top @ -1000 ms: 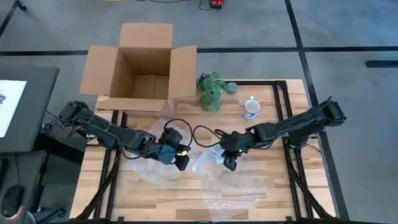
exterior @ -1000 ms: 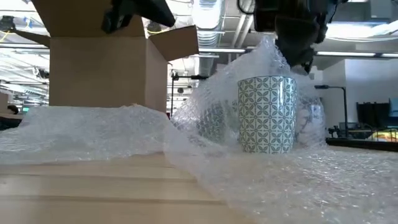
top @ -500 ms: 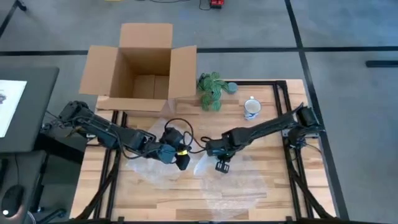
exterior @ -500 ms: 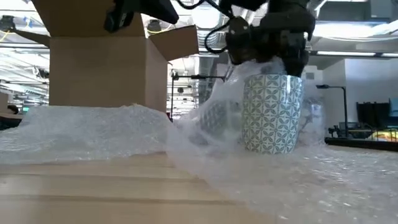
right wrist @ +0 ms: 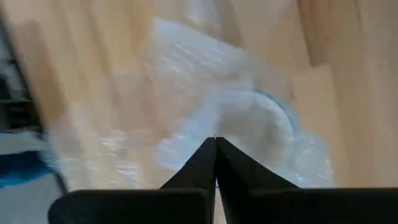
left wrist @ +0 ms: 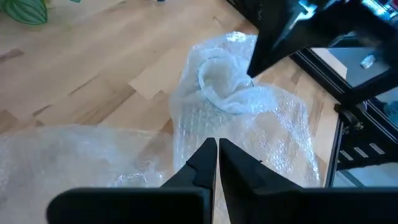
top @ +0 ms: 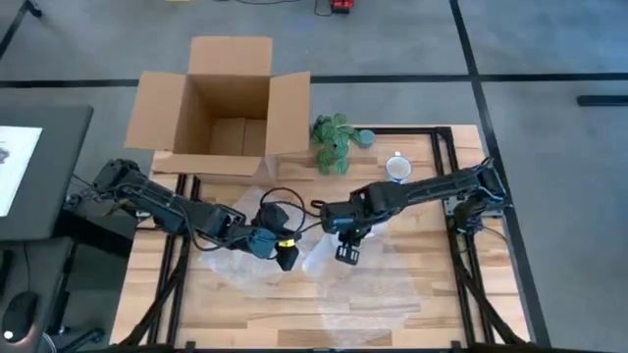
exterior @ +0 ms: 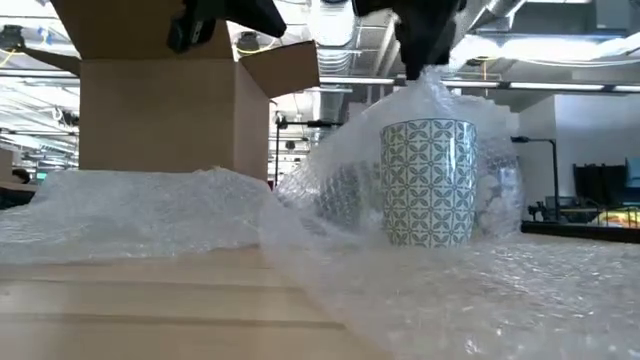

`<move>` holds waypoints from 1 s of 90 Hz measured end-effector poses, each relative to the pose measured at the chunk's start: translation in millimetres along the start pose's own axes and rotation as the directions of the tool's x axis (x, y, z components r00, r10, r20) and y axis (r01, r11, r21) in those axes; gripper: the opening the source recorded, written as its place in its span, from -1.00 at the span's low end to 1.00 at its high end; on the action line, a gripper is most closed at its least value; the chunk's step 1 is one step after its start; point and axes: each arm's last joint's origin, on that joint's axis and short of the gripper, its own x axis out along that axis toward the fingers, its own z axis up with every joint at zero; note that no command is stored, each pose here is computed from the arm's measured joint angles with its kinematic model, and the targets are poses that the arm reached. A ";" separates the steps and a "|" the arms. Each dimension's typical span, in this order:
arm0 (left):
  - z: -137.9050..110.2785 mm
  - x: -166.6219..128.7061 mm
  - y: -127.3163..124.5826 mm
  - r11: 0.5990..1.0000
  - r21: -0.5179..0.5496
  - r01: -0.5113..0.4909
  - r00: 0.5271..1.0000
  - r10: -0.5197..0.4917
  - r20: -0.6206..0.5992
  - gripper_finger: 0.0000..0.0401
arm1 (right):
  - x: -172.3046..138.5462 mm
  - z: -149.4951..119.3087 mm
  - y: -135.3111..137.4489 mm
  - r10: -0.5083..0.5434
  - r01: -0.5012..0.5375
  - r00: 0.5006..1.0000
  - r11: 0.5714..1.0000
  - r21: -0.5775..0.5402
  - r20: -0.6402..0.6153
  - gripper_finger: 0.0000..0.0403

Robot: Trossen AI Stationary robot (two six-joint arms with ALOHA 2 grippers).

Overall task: Wrap mug
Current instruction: Wrap the green mug with the bubble wrap

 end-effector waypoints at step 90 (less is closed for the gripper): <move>-15.0 -9.1 -0.1 0.999 -0.022 -0.037 0.995 0.035 -0.098 -1.00 | 19.6 -1.5 -17.9 -0.041 0.040 0.998 0.999 0.004 0.044 -1.00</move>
